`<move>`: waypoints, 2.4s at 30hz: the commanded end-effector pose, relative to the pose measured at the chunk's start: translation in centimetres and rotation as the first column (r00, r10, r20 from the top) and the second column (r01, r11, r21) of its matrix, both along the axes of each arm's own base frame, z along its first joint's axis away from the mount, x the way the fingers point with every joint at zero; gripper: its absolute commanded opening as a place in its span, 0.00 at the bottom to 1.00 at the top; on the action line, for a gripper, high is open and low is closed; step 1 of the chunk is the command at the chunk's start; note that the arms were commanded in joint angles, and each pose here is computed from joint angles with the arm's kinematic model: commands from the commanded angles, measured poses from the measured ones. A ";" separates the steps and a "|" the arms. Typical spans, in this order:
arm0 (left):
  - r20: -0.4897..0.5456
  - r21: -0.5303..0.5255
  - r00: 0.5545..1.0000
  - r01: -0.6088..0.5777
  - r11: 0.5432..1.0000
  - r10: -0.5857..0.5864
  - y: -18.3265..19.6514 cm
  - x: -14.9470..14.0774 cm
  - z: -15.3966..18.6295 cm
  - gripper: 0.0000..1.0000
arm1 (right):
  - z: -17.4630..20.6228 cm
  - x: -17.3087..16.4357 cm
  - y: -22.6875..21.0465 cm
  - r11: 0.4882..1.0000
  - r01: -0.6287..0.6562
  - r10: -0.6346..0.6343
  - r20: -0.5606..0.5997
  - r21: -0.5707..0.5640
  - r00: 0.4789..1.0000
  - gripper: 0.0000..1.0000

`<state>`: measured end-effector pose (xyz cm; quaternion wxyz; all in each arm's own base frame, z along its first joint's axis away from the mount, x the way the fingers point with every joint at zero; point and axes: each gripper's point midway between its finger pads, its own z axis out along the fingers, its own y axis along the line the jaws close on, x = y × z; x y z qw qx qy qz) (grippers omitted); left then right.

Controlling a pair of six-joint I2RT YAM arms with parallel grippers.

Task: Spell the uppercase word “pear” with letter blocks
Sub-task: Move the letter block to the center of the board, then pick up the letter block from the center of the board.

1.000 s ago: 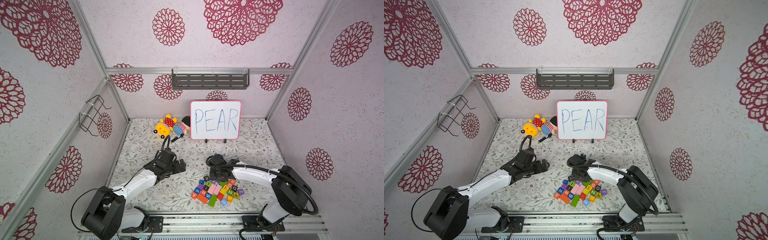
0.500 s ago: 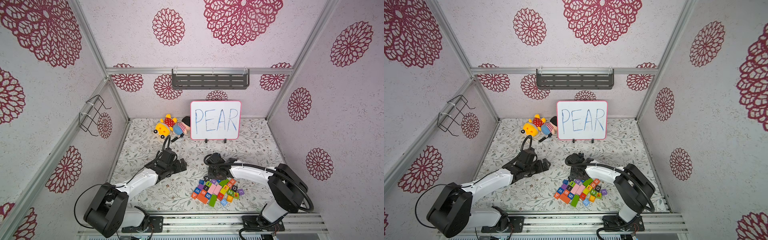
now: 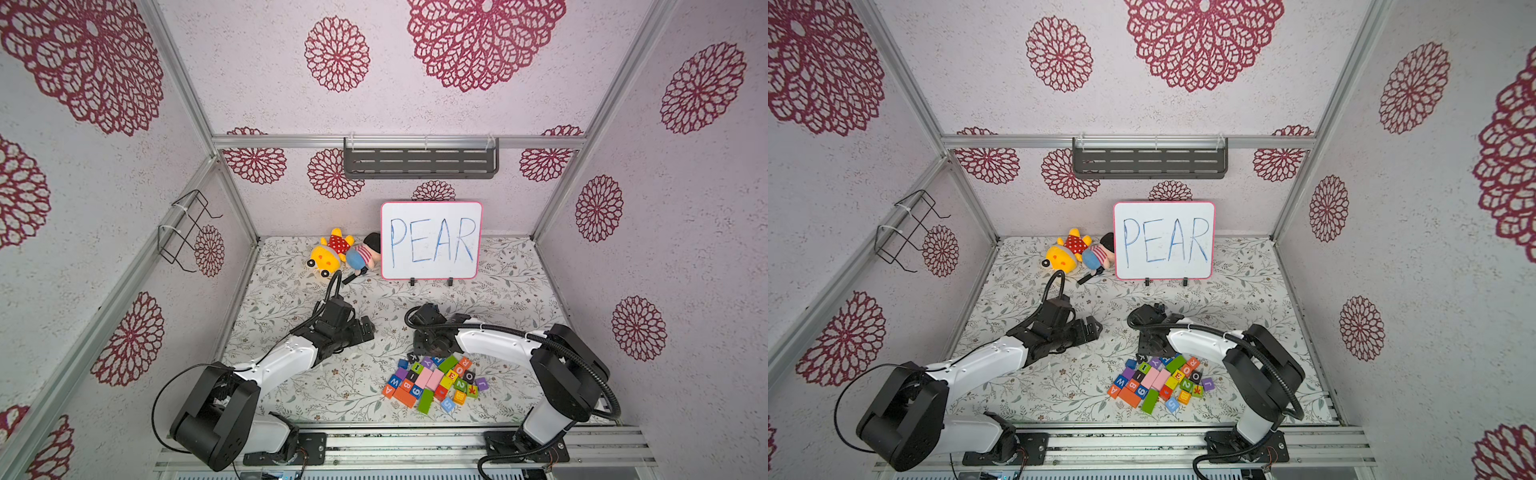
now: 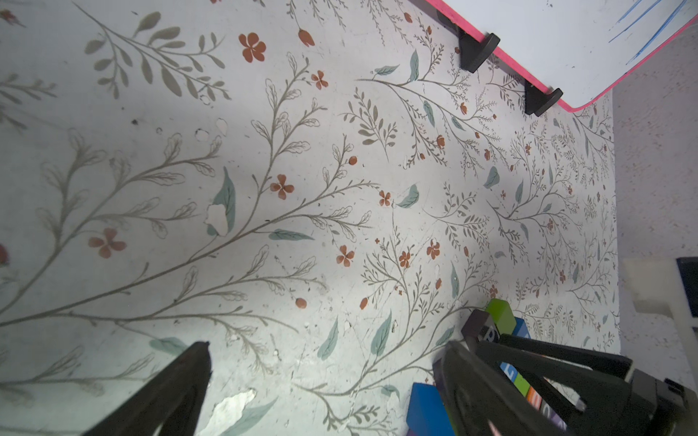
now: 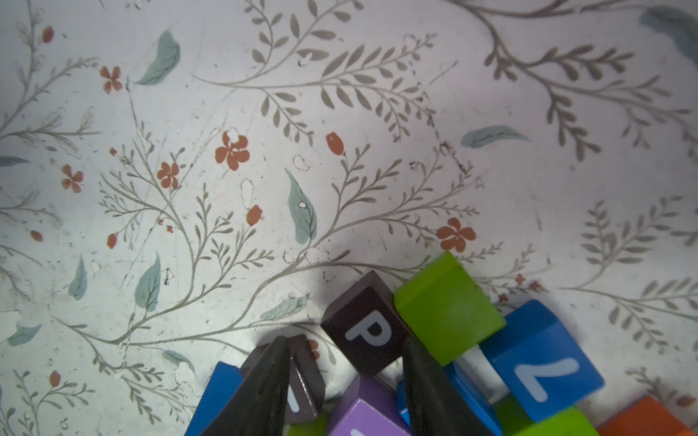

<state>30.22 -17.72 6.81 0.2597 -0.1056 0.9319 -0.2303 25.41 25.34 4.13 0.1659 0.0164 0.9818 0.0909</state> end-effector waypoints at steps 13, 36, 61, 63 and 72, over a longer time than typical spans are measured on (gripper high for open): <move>0.021 -0.039 1.000 -0.021 0.999 0.022 -0.1 0.2 0.2 0.98 | 1.5 2.9 2.1 0.999 -0.050 0.052 0.073 -0.019 0.996 0.51; 0.024 -0.068 1.000 0.007 0.998 -0.005 -1.1 0.0 1.4 0.98 | 0.6 1.5 0.8 0.992 0.087 -0.090 0.031 0.091 0.995 0.50; 0.035 -0.037 0.999 0.003 0.999 -0.001 -0.7 -0.2 1.3 0.98 | -1.0 3.8 0.8 0.997 0.008 -0.007 0.016 -0.078 1.000 0.45; 0.033 -0.036 0.999 0.004 0.999 -0.002 -0.7 -0.2 1.2 0.98 | -1.2 3.5 0.6 0.995 0.002 -0.002 0.006 -0.101 1.000 0.45; 0.024 -0.043 1.000 0.003 0.999 -0.002 -0.7 -0.4 1.1 0.98 | -1.1 2.6 0.7 0.993 -0.001 0.001 0.000 -0.116 1.000 0.36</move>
